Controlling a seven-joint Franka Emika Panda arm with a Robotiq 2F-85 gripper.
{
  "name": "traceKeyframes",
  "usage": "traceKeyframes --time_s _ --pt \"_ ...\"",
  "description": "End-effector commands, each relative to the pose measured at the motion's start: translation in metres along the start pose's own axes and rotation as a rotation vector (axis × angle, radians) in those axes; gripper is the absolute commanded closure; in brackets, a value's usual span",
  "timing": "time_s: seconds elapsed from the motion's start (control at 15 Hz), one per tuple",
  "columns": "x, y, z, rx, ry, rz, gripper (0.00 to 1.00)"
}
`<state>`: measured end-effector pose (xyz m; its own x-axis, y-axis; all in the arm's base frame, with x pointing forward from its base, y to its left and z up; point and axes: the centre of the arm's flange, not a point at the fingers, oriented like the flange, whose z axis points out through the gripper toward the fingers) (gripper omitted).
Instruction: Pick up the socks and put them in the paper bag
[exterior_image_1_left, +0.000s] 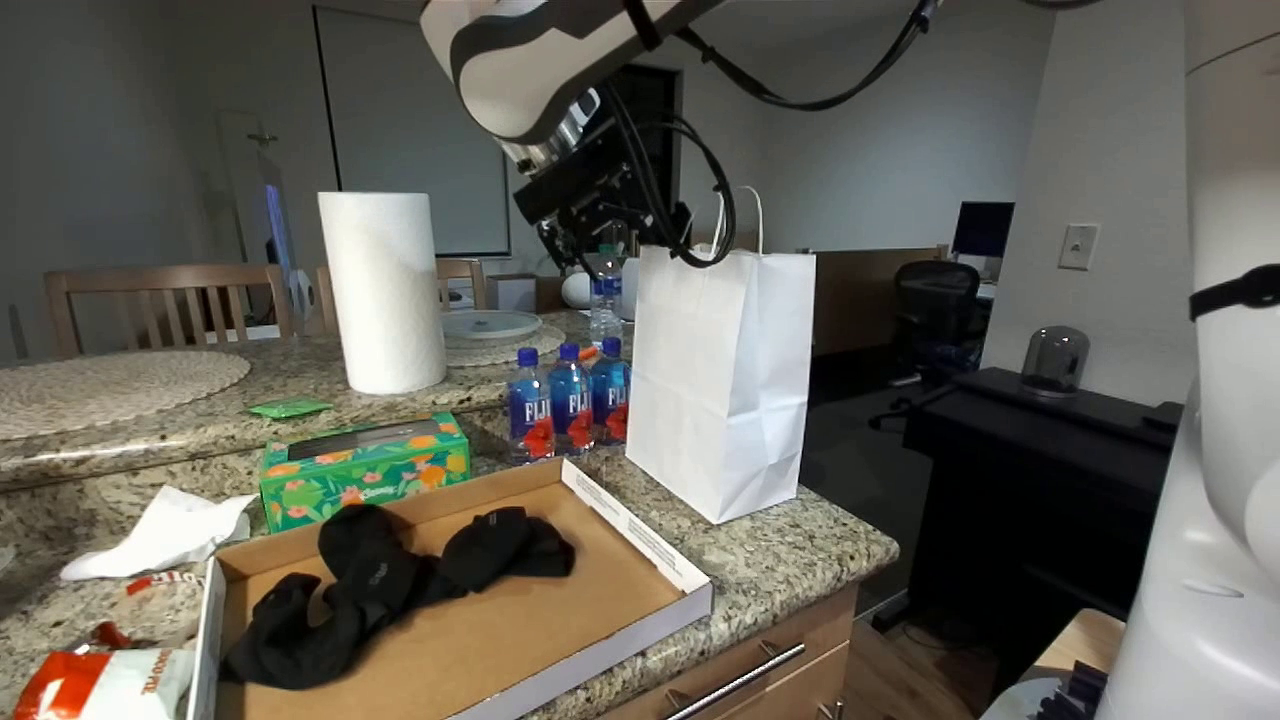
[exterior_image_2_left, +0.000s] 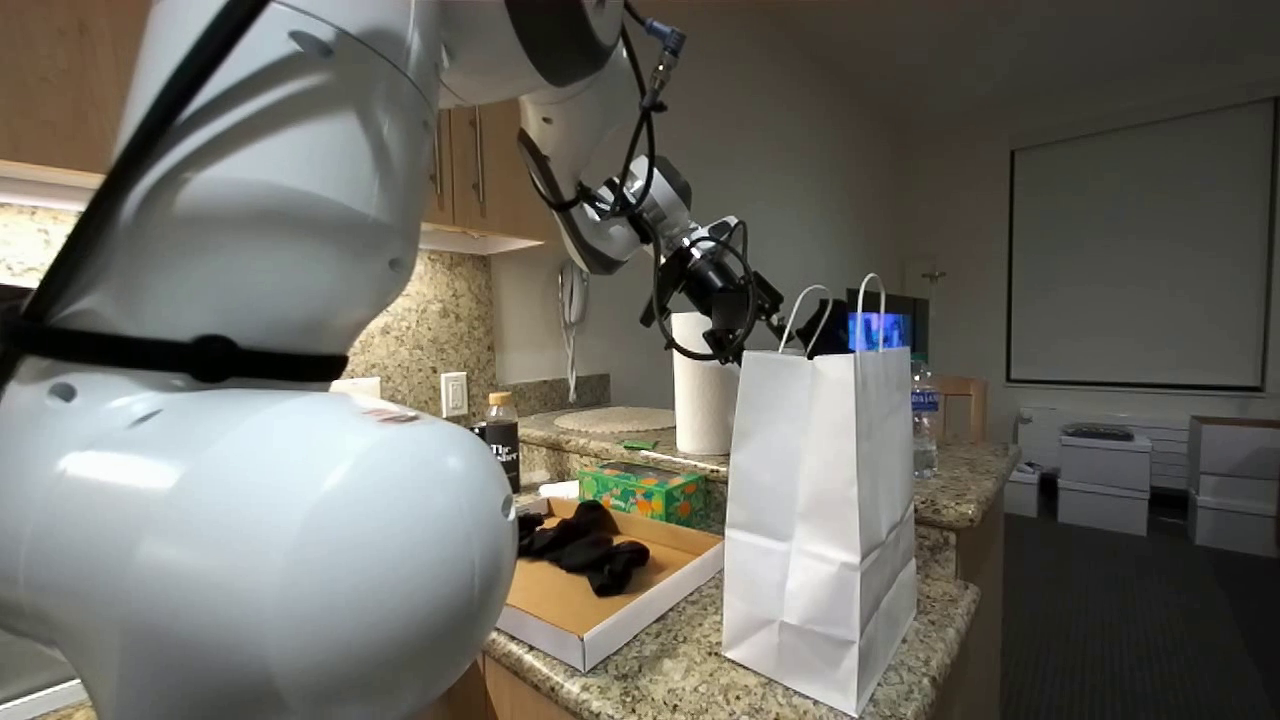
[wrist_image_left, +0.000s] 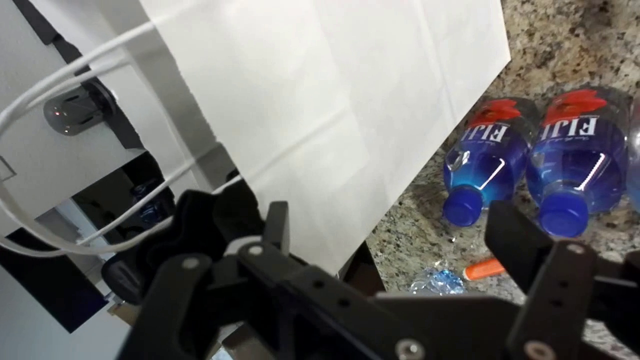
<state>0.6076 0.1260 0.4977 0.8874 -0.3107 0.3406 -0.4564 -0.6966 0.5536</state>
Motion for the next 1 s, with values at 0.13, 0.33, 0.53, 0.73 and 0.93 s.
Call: traceKeyframes --time_s 0.13,0.33,0.53,0.73,0.93 --pt "0.000 -0.012 0.028 -0.062 -0.073 -0.039 0.00" --pt "-0.001 -0.006 0.035 -0.076 -0.068 -0.003 0.00" --pt "-0.001 0.008 0.031 -0.068 -0.032 0.058 0.00" --pt "-0.002 0.024 0.021 -0.043 -0.010 0.113 0.00" --pt "-0.004 0.042 0.009 -0.010 0.018 0.161 0.00"
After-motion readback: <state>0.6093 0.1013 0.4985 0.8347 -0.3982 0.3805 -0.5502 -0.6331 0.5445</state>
